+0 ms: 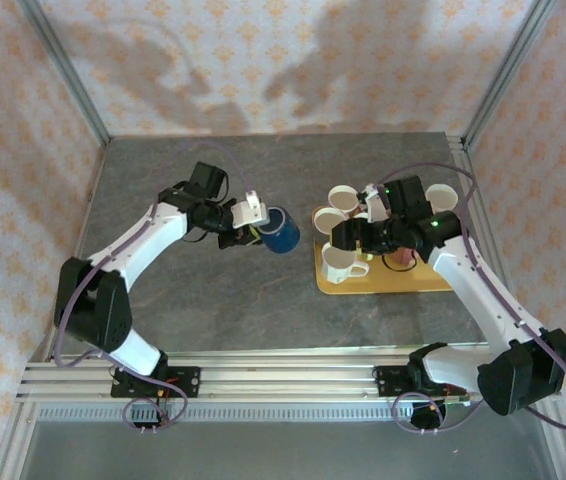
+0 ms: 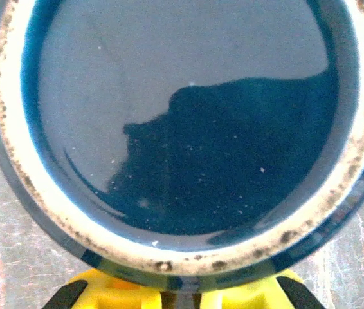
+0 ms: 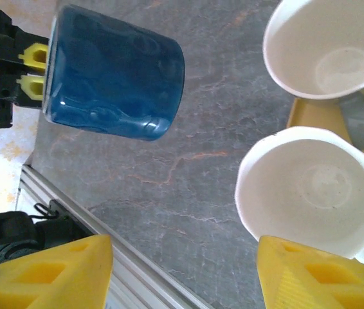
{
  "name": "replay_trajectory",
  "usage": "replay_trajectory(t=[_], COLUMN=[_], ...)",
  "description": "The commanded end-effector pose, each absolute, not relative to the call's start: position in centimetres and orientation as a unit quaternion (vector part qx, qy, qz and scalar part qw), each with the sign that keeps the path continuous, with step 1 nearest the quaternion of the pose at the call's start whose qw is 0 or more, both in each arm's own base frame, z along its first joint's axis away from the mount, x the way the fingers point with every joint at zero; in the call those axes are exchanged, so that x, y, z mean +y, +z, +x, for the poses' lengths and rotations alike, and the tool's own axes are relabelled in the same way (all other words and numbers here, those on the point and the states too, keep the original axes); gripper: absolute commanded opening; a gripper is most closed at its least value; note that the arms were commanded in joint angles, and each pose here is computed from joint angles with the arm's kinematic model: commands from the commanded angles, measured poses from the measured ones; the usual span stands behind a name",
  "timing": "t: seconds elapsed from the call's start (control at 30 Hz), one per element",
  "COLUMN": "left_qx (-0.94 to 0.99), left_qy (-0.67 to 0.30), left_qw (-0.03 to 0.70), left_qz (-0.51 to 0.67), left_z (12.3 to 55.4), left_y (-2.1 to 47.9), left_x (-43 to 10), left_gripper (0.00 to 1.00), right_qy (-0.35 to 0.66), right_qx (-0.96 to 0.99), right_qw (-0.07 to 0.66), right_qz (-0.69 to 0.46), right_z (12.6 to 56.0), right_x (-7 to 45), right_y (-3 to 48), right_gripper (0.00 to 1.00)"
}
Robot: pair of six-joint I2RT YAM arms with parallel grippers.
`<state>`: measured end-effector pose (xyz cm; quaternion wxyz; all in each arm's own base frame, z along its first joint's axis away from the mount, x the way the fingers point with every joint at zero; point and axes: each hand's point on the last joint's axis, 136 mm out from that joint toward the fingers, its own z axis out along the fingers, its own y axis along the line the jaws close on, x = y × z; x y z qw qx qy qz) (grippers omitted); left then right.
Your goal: Turn the mug right side up
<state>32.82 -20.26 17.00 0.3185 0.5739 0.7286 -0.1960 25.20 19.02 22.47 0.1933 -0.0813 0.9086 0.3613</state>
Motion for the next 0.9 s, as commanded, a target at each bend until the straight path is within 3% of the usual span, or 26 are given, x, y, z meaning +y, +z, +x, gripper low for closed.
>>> replay_trajectory(t=[0.0,0.4,0.87], left_qx=[0.716,0.676,0.606], left_qy=[-0.226,-0.278,-0.332], left_qw=[0.391,0.504,0.59], left_qz=[0.533,0.46,0.418], left_z=[32.9,31.2,29.1], left_y=[23.3,36.9,47.9], left_x=[-21.6,-22.7,-24.4], left_gripper=[0.0,0.0,0.0], right_qy=[0.401,0.494,0.552], right_qx=[0.876,0.78,0.693], right_qw=[0.235,0.306,0.35], right_qz=[-0.13,-0.235,-0.302], right_z=[25.0,25.0,24.5], right_x=[20.0,22.9,24.4], right_y=[24.8,30.7,38.1], right_gripper=[0.61,0.59,0.58])
